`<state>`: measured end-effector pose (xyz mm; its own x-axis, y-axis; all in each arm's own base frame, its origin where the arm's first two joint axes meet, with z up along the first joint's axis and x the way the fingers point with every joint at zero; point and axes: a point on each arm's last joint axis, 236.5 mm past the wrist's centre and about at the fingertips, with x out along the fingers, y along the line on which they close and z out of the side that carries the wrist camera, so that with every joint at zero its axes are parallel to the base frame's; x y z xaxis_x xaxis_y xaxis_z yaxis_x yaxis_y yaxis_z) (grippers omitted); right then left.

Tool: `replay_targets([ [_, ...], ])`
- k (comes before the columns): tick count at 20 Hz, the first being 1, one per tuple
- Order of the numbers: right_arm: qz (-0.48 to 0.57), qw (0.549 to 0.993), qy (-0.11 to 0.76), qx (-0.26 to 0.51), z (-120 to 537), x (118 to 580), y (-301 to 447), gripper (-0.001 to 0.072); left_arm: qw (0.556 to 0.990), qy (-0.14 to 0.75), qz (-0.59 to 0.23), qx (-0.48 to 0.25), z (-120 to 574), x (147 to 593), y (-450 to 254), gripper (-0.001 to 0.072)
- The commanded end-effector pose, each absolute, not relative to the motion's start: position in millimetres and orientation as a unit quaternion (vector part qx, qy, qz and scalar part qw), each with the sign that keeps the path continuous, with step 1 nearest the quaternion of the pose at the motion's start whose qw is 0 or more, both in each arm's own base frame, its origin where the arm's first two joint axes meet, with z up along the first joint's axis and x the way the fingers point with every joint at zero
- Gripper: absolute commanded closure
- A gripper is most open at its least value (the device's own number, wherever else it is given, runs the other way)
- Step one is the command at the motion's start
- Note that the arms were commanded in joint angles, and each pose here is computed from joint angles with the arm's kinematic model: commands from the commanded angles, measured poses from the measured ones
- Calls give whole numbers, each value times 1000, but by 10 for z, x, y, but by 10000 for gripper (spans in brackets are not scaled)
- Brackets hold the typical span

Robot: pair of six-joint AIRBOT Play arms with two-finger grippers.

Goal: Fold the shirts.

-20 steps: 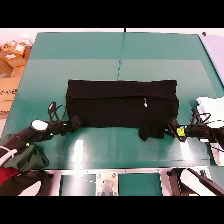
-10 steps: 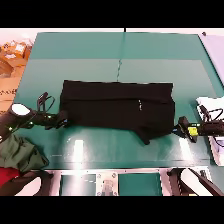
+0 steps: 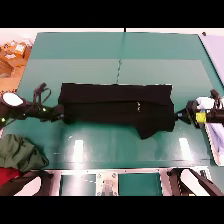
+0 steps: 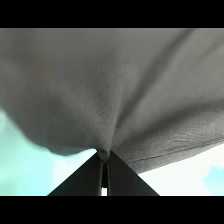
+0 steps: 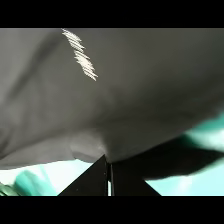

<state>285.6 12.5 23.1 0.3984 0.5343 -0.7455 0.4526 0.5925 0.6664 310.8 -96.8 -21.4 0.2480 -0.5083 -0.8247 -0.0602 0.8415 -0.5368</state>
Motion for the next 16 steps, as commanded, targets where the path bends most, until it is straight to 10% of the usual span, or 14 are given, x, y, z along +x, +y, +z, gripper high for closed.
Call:
replay_targets([
  [1,63,728,499,466,534,3430,196,698,785,557,-157,-221,64,3533,-906,678],
  [10,54,700,522,485,-227,4689,73,698,779,530,-206,-265,-253,4771,-1055,675],
  [12,41,710,514,480,-464,4912,2,698,787,512,-201,-280,-356,5023,-1043,454],
  [16,32,725,501,472,-656,5162,-148,669,813,477,-163,-292,-403,5300,-838,440],
])
